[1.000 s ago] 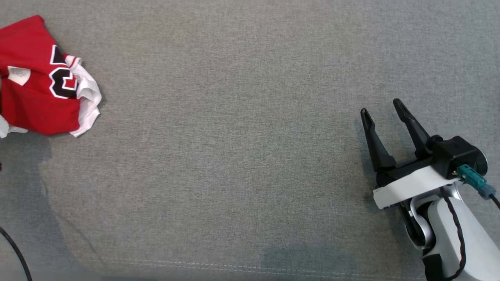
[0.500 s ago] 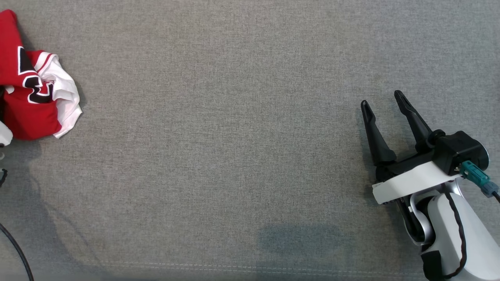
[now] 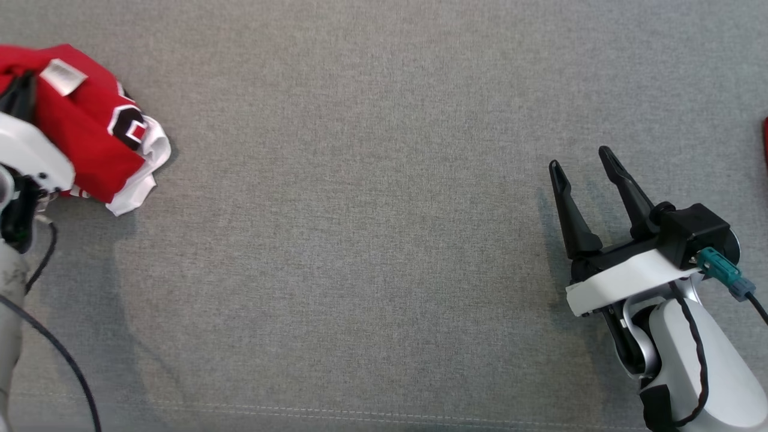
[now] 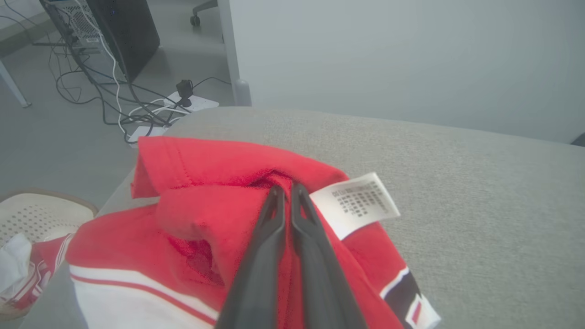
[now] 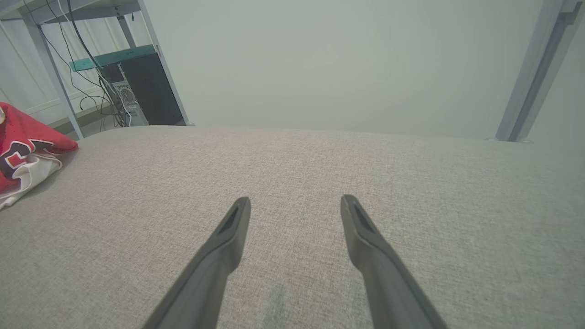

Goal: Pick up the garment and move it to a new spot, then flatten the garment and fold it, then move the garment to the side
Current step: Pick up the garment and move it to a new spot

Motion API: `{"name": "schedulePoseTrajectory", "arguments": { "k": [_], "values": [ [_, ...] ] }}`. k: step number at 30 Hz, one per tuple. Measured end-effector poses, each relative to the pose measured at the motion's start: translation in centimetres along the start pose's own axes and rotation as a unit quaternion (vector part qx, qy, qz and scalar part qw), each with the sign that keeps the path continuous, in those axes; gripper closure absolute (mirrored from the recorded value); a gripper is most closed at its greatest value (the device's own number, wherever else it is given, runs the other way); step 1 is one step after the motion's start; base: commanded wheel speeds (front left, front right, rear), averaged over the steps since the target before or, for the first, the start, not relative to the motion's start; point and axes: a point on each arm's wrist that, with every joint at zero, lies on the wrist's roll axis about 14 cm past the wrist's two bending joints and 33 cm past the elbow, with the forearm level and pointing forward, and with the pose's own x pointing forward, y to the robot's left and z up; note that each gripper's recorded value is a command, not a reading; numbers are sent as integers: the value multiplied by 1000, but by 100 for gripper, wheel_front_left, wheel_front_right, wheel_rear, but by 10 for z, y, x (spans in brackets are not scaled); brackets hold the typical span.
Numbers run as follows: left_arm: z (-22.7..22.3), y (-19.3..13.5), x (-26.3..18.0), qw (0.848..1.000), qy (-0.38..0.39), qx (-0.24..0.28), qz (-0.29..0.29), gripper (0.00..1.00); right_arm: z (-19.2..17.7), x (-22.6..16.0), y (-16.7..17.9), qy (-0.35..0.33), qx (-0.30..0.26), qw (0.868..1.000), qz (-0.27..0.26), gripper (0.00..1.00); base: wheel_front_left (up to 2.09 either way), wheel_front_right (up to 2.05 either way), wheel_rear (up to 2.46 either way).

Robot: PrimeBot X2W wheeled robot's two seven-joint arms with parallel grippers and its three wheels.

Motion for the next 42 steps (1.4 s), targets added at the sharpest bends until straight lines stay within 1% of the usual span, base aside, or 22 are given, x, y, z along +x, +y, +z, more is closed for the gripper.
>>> {"name": "schedulePoseTrajectory", "arguments": {
  "k": [4,7,8,11,14,18,24,28,29,33,35,36,38,40,42],
  "values": [
    [31,-41,-7,997,-58,14,-57,100,7,-5,4,-5,1,1000,1,0,0,0,0],
    [39,-74,-19,991,-81,22,-102,100,12,-11,7,-8,8,1000,0,0,0,0,0],
    [39,-74,-19,991,-81,22,-102,100,12,-11,7,-8,8,1000,0,0,0,0,0],
    [37,-115,-33,983,-94,24,-155,100,16,-17,7,-12,10,1000,-4,0,0,0,0],
    [30,-171,-50,970,-99,23,-223,100,18,-24,5,-13,13,1000,-12,0,0,0,0],
    [21,-247,-77,945,-99,18,-312,100,23,-32,-3,-17,13,999,-25,0,0,0,0],
    [10,-332,-116,905,-99,22,-414,100,23,-46,-15,-15,16,999,-49,0,0,0,0],
    [15,-380,-150,867,-119,24,-484,100,26,-52,-21,-19,18,998,-63,0,0,0,0],
    [28,-396,-163,849,-142,21,-508,100,28,-56,-24,-21,18,997,-69,0,0,0,0],
    [65,-412,-173,826,-198,5,-528,100,29,-62,-30,-22,19,996,-81,0,0,0,0],
    [83,-416,-174,821,-224,0,-526,100,27,-63,-32,-20,20,996,-85,0,0,0,0],
    [92,-416,-172,820,-236,-4,-521,100,26,-63,-33,-19,21,996,-87,0,0,0,0],
    [107,-413,-165,823,-253,-11,-508,100,23,-63,-34,-16,23,996,-89,0,0,0,0],
    [110,-405,-152,833,-256,-9,-490,100,21,-63,-34,-14,26,995,-90,0,0,0,0],
    [102,-396,-139,845,-246,4,-475,100,19,-62,-34,-13,27,995,-91,0,0,0,0]
  ]
}}
